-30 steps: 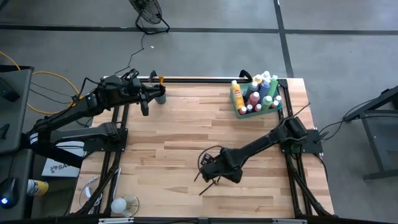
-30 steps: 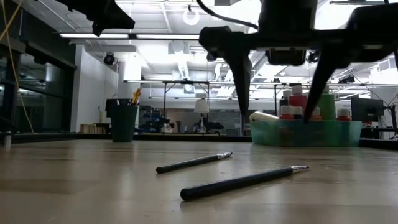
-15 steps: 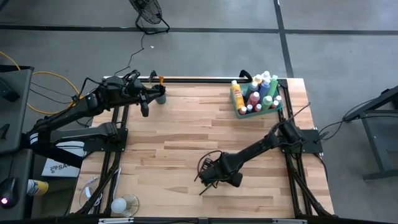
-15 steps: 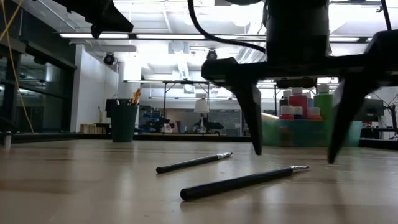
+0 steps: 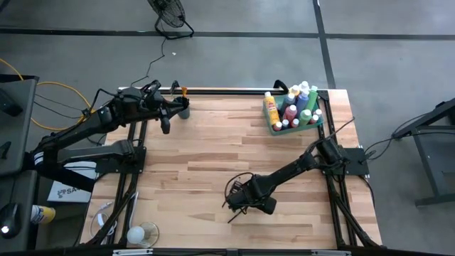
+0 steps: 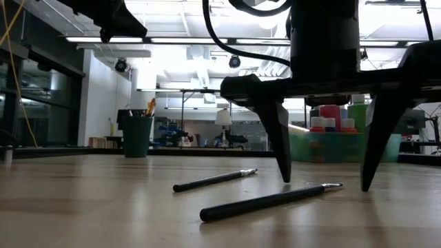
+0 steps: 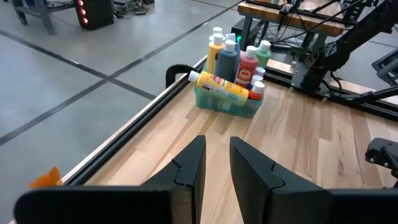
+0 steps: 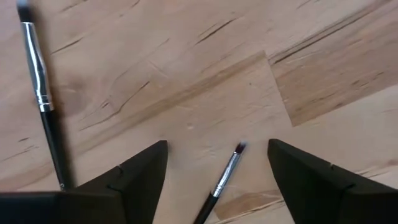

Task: Pick & Place Paint Supplies
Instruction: Put the silver paintbrush into the blue cup

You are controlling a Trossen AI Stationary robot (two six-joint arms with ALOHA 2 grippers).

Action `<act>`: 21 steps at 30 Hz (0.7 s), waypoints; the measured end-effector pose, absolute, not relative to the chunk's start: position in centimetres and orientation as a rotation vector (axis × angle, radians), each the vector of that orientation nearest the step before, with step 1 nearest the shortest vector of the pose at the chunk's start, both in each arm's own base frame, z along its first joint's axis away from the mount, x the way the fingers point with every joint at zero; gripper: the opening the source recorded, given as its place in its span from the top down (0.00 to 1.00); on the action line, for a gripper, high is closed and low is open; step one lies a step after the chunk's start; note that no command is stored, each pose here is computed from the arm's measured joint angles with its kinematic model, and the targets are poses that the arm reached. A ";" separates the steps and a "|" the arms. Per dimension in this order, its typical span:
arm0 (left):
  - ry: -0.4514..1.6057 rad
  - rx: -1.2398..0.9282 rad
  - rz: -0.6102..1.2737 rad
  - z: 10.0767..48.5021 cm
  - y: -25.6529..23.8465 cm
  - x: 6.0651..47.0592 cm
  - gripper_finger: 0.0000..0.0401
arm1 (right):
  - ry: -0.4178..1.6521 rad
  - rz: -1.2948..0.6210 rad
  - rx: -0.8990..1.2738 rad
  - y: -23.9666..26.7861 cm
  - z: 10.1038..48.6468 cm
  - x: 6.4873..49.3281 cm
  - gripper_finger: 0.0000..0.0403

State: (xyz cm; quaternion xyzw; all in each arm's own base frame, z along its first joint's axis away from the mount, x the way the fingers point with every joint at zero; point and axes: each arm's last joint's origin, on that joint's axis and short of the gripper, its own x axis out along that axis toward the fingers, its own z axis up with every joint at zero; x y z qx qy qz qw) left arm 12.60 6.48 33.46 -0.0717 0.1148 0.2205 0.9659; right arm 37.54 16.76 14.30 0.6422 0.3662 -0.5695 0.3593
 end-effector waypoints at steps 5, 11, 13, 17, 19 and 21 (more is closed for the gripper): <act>0.238 -0.147 0.447 33.4 6.5 12.6 0.83 | 0.955 -1.474 1.653 16.8 14.3 37.5 0.43; 0.238 -0.147 0.446 33.4 6.5 12.6 0.83 | 0.969 -1.468 1.639 16.8 14.2 37.4 0.62; 0.238 -0.147 0.447 33.4 6.5 12.6 0.83 | 0.971 -1.465 1.641 16.8 14.2 37.4 0.67; 0.240 -0.147 0.446 33.4 6.5 12.6 0.83 | 0.974 -1.459 1.640 16.8 14.2 37.5 0.76; 0.240 -0.147 0.447 33.4 6.5 12.6 0.83 | 0.975 -1.455 1.639 16.8 14.2 37.5 0.79; 0.240 -0.147 0.446 33.4 6.5 12.6 0.83 | 0.976 -1.452 1.638 16.8 14.2 37.5 0.82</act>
